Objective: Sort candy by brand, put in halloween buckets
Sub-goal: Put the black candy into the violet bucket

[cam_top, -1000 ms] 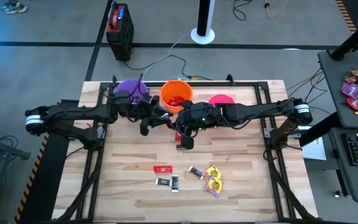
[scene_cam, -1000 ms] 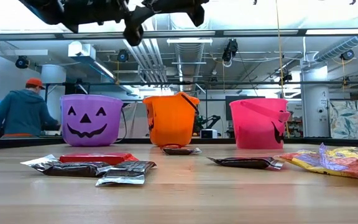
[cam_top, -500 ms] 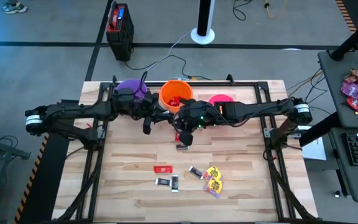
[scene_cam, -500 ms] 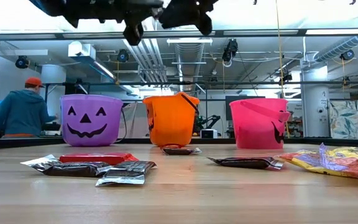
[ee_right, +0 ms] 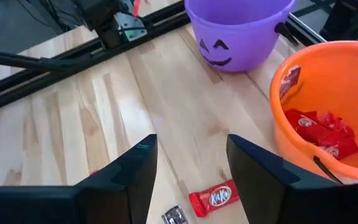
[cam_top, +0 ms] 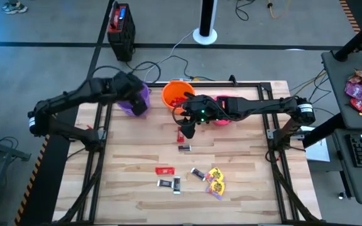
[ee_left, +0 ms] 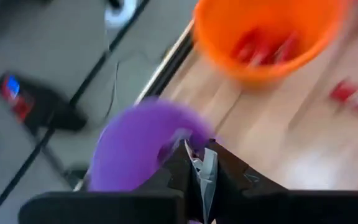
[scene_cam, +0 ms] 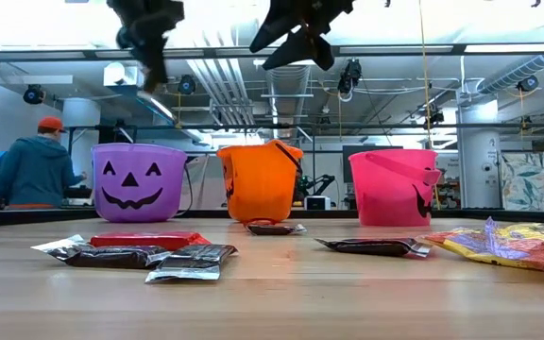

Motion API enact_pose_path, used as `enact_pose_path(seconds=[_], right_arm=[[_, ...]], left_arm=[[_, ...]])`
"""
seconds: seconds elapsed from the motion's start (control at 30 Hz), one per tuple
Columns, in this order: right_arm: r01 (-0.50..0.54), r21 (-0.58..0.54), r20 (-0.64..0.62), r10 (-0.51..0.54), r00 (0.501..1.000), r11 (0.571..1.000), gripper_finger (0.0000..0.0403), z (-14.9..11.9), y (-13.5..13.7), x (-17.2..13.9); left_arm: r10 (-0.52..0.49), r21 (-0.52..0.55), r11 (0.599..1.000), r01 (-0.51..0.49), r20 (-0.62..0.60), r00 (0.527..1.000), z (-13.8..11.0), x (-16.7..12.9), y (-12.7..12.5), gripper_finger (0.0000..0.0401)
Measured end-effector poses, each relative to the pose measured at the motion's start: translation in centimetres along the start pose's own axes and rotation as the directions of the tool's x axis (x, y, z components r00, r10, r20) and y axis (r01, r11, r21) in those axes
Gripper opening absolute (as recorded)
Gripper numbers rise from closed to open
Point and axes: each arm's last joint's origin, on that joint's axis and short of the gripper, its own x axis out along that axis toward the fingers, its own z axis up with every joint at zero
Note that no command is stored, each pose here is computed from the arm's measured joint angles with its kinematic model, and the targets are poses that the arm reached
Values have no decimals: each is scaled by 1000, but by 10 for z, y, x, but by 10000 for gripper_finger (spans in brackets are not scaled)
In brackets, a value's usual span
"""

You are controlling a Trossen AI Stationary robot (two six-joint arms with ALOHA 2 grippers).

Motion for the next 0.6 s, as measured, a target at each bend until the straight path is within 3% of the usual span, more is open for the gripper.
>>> enact_pose_path(seconds=[0.2,0.33,0.43,0.6], right_arm=[[7,-4,-2,-7,1000,1000,187,1,-3,0],[9,-1,-6,-9,1000,1000,187,0,-3,0],[7,23,-27,-6,1000,1000,187,-2,-3,0],[-12,73,-96,19,995,997,187,-7,-4,0]], left_arm=[[43,-24,999,-48,-156,987,-6,44,31,15],[-54,-94,995,33,-220,974,-15,91,53,23],[-59,-142,990,14,-318,946,-24,117,65,24],[-64,-101,994,29,-369,927,-28,133,67,35]])
